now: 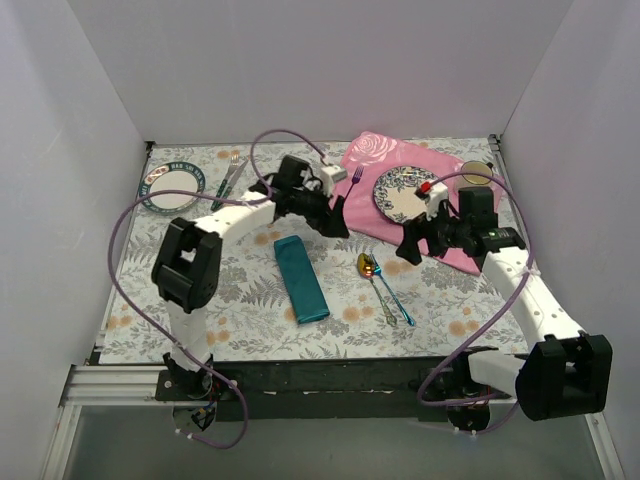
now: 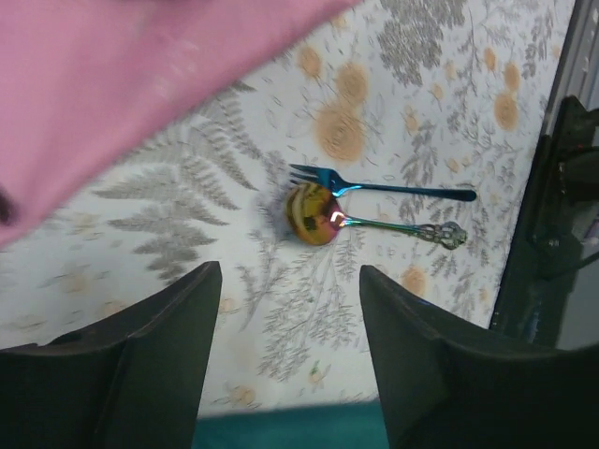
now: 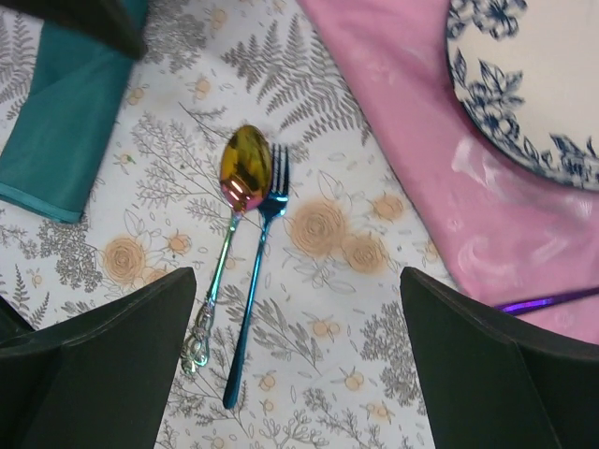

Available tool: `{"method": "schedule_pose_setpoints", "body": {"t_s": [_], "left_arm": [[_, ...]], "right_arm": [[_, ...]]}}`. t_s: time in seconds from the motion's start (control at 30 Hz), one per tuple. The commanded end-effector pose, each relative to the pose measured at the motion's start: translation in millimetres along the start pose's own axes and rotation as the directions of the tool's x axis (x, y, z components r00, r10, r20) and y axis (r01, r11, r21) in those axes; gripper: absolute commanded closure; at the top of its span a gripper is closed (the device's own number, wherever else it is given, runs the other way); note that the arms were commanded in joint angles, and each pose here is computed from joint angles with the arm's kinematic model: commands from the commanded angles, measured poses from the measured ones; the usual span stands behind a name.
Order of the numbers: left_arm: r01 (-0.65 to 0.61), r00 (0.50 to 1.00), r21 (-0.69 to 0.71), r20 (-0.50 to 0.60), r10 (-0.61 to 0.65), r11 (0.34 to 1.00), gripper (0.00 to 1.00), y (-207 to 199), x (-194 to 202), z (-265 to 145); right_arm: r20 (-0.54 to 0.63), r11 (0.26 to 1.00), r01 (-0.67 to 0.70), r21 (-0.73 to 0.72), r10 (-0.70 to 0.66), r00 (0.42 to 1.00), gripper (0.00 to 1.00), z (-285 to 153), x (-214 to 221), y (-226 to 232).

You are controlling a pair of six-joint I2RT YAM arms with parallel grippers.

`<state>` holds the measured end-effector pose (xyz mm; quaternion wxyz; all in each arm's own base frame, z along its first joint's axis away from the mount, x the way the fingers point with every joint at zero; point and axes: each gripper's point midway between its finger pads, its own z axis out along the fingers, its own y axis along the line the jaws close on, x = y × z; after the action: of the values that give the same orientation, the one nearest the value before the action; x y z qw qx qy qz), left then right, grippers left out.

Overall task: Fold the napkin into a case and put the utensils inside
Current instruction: Pick up the spoon from the center of the board.

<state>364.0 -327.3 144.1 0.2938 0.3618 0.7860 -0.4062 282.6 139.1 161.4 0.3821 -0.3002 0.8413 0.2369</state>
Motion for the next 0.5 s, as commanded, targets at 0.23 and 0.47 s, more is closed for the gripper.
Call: {"method": "schedule_pose_setpoints", "body": {"t_s": [0.23,0.47], "left_arm": [[0.138,0.986,0.044,-0.104,-0.133,0.989,0.63,-15.1,43.2,73.2],[0.188,0.973,0.104,-0.156,-0.171,0.977,0.71,-12.6,60.1,90.4]], "right_arm": [[-0.005,0.997,-0.081,-0.009,0.081,0.997,0.01,-24.2,33.9,-1.3],[-0.003,0.996,-0.082,-0.031,0.082,0.997,0.01,-22.3,27.8,-1.0]]}}
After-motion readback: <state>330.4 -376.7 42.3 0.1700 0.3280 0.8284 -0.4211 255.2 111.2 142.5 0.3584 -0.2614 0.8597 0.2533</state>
